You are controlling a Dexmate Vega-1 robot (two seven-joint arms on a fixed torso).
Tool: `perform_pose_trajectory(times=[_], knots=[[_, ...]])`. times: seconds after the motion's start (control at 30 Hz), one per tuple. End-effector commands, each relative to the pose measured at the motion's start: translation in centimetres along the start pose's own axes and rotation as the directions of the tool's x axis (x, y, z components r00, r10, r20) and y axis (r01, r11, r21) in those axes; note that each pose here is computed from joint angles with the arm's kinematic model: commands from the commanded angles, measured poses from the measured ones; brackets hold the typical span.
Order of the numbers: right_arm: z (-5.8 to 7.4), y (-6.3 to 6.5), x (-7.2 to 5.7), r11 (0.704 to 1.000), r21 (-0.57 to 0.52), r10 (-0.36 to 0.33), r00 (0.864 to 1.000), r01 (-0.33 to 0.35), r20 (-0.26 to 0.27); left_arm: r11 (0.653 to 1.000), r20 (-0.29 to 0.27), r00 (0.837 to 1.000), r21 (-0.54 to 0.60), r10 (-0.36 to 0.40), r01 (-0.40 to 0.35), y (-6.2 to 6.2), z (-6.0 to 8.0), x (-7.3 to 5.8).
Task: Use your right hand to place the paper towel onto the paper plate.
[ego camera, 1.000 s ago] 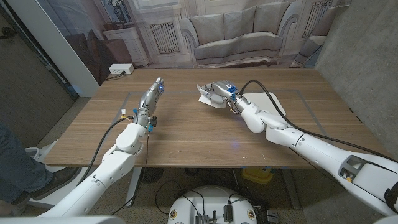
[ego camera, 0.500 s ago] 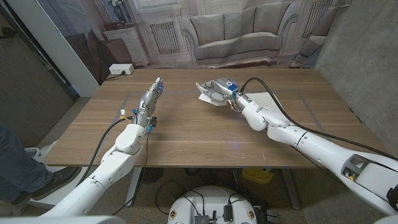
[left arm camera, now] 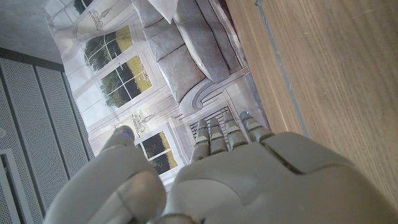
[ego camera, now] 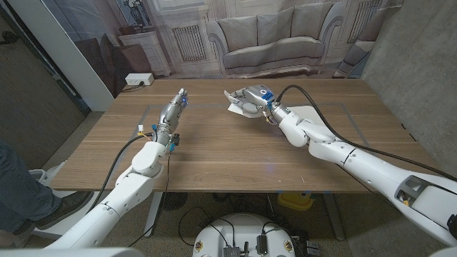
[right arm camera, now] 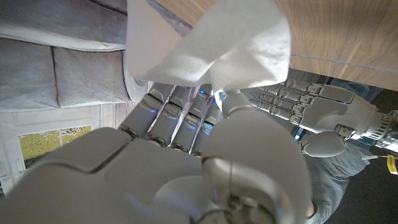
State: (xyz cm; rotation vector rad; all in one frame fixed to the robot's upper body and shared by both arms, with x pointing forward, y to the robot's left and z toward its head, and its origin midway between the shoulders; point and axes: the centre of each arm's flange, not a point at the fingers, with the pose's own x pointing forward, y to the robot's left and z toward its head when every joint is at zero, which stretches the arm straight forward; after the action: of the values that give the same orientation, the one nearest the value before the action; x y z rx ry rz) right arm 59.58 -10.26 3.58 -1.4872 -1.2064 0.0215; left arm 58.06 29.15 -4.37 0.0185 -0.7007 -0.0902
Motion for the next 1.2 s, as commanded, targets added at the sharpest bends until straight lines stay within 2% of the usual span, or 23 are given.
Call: perform_pose_trajectory(times=[0.03, 0.67, 1.2], knots=[[-0.1, -0.9, 0.2, 1.0, -0.004, -0.005, 1.0, 0.005, 0.004, 1.0, 0.005, 1.0, 0.003, 0.002, -0.002, 0.2, 0.3, -0.1], [-1.2, -1.4, -0.7, 1.0, -0.025, -0.005, 0.999, 0.004, -0.045, 1.0, 0.008, 1.0, -0.011, 0.002, -0.001, -0.1, -0.2, -0.2], [-3.1, -1.9, -2.0, 0.999, -0.044, -0.022, 0.992, 0.016, -0.128, 1.0, 0.008, 1.0, -0.002, 0.001, -0.001, -0.2, 0.1, -0.4]])
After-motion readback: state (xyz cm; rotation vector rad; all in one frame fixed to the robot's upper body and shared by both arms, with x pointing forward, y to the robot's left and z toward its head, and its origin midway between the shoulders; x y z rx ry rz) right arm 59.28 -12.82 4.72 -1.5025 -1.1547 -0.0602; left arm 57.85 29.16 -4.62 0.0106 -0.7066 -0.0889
